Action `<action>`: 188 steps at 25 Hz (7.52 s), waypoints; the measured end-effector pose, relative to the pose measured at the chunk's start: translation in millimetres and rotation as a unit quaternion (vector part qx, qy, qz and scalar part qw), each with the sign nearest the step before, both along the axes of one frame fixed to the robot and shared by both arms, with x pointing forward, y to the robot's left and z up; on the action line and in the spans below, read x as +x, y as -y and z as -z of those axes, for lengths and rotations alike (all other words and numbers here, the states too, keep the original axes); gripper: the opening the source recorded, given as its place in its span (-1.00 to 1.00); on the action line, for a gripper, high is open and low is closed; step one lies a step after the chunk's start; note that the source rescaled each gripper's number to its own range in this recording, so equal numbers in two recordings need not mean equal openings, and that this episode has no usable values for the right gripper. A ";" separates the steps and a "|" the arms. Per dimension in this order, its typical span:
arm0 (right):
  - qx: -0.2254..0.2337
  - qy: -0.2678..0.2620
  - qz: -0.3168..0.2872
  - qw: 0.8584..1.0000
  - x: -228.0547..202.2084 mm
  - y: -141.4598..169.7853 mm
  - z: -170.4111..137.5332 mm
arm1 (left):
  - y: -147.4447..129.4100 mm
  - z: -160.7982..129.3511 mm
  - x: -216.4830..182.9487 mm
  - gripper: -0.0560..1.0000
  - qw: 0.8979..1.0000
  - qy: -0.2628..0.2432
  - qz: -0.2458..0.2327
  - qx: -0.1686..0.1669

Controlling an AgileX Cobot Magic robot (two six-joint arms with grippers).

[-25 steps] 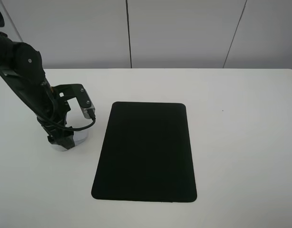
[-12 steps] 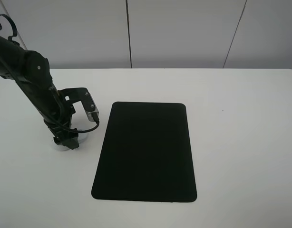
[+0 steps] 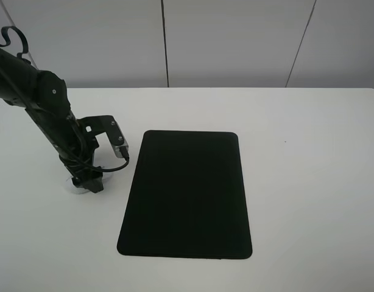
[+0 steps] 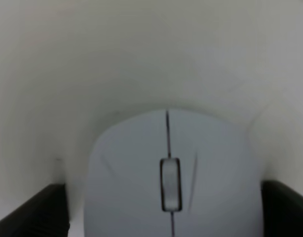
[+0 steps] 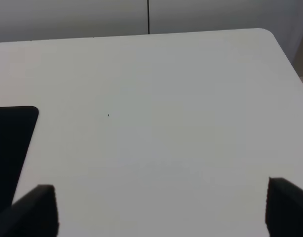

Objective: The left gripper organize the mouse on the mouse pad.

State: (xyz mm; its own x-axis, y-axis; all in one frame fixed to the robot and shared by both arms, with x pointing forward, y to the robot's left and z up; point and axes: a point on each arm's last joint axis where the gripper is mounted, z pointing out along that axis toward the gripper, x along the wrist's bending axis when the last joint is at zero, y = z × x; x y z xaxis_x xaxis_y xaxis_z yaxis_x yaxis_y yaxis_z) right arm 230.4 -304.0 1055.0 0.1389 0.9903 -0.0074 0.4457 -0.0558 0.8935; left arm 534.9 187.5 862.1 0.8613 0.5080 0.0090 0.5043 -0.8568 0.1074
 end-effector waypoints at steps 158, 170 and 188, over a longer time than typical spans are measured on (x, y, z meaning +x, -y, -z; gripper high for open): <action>0.000 0.000 0.000 1.000 0.0 0.0 0.0 | 196.4 1.9 -13.9 -0.87 0.877 -0.012 -0.474 -0.082; 0.000 0.000 0.000 1.000 0.0 0.0 0.0 | 196.7 1.9 -14.2 -0.87 0.876 -0.014 -0.476 -0.083; 0.000 0.000 0.000 1.000 0.0 0.0 0.0 | 193.8 -13.1 -7.2 1.00 0.885 0.011 -0.454 -0.099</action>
